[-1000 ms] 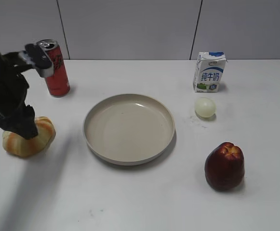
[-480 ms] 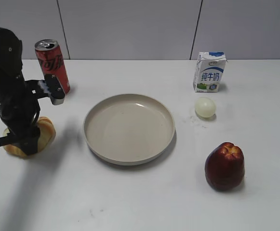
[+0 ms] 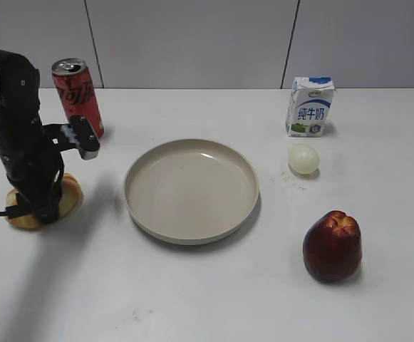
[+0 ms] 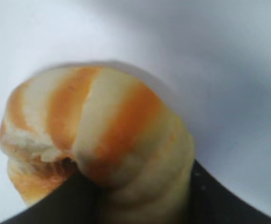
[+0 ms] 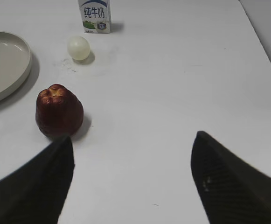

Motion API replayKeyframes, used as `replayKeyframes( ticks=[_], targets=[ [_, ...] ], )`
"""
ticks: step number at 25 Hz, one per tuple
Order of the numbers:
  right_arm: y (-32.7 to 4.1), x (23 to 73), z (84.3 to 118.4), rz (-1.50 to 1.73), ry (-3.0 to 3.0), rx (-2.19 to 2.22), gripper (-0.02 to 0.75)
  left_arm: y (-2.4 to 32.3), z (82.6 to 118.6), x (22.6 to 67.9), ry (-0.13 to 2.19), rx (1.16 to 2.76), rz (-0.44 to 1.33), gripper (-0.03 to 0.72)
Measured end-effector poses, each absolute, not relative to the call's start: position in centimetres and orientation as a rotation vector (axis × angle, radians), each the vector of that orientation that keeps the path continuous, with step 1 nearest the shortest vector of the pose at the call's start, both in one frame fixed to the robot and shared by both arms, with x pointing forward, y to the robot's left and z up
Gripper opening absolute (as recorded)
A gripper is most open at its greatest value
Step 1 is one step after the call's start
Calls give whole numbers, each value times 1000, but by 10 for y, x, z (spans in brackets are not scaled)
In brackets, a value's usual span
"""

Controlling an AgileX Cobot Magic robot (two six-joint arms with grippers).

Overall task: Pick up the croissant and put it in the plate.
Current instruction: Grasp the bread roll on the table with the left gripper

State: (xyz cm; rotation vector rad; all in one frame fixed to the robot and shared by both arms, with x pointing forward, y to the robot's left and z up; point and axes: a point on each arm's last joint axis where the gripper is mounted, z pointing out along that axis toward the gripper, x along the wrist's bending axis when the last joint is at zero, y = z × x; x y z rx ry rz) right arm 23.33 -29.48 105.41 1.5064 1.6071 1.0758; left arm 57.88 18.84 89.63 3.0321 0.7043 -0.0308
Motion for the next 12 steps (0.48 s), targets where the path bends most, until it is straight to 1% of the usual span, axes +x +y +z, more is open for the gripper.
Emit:
replayKeyframes(
  ticks=[1, 2, 6, 8, 10, 12],
  targets=[
    [-295, 233, 1054, 1076, 1607, 1506, 587, 188, 897, 579, 701, 3033, -25, 275],
    [-295, 233, 1054, 1076, 1607, 1506, 587, 189, 897, 580, 702, 3034, -25, 260],
    [-295, 233, 1054, 1076, 1607, 1506, 587, 187, 903, 582, 710, 3031, -53, 257],
    [-295, 233, 1054, 1076, 1607, 1506, 587, 185, 911, 585, 716, 3018, -58, 249],
    [-295, 233, 1054, 1076, 1607, 1506, 587, 180, 928, 589, 708, 2994, -17, 239],
    [-295, 233, 1054, 1076, 1607, 1506, 587, 172, 950, 594, 671, 2967, 64, 239]
  ],
)
